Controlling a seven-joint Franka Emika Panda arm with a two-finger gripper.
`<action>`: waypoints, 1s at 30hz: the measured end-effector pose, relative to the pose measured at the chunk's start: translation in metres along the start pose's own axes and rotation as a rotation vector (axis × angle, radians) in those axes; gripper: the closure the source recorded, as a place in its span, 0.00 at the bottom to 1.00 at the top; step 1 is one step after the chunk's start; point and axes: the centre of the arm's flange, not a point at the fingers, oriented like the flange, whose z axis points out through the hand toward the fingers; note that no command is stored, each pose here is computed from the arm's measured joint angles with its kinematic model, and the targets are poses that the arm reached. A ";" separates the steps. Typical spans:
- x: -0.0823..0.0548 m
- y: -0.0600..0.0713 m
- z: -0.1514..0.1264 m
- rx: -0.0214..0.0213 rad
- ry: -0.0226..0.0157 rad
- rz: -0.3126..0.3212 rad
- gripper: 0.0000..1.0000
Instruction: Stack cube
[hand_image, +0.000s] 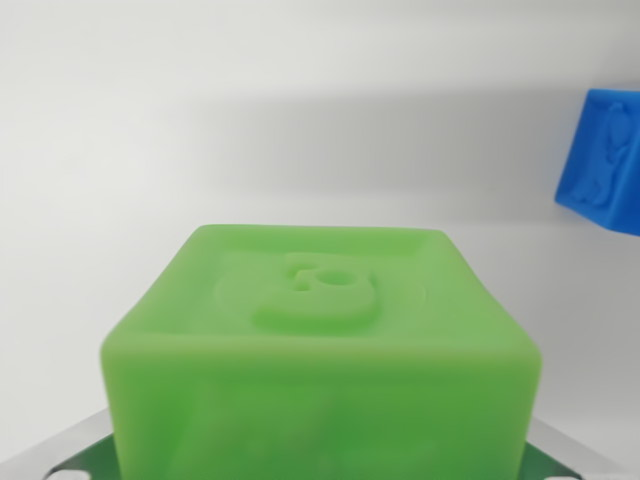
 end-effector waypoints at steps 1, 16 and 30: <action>0.002 0.001 0.000 -0.0001 -0.0001 0.004 1.00; 0.029 0.017 0.000 0.0006 0.0004 0.056 1.00; 0.051 0.030 0.000 -0.0002 0.0002 0.098 1.00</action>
